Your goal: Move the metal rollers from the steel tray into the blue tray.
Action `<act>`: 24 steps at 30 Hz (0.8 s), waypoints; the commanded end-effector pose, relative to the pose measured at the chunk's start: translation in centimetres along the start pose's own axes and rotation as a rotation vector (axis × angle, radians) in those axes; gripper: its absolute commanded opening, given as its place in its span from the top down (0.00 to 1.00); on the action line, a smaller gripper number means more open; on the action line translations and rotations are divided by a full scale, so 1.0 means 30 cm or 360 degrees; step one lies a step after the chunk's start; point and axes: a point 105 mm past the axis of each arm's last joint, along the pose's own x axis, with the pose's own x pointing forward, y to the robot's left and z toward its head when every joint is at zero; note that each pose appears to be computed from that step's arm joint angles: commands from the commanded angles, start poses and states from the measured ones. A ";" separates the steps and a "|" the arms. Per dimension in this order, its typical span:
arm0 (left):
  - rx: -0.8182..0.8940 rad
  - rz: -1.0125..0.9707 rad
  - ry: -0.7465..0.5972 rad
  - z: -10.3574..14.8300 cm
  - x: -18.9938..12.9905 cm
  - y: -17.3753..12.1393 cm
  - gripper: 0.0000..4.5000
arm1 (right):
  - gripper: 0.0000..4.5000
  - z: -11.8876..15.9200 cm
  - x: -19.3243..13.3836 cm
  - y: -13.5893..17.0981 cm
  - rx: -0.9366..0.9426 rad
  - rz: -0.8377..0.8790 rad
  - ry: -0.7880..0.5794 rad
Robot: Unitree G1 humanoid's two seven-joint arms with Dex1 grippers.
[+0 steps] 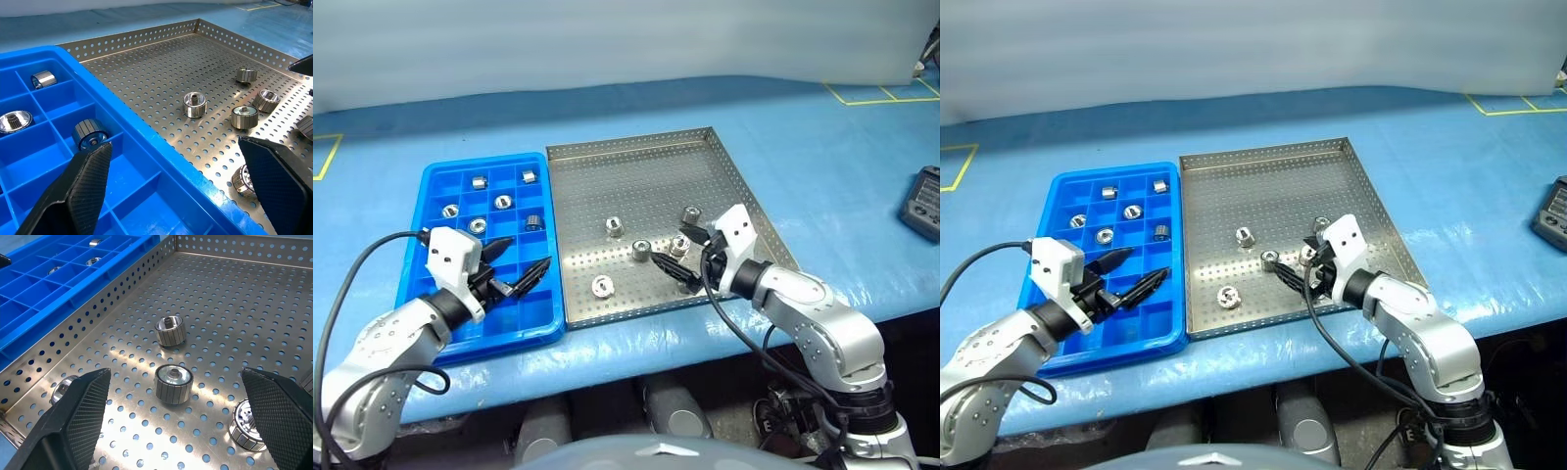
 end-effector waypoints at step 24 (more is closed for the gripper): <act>0.0063 -0.0028 -0.0028 0.029 0.007 0.001 0.00 | 0.00 0.025 -0.012 0.010 -0.0076 -0.0017 -0.0028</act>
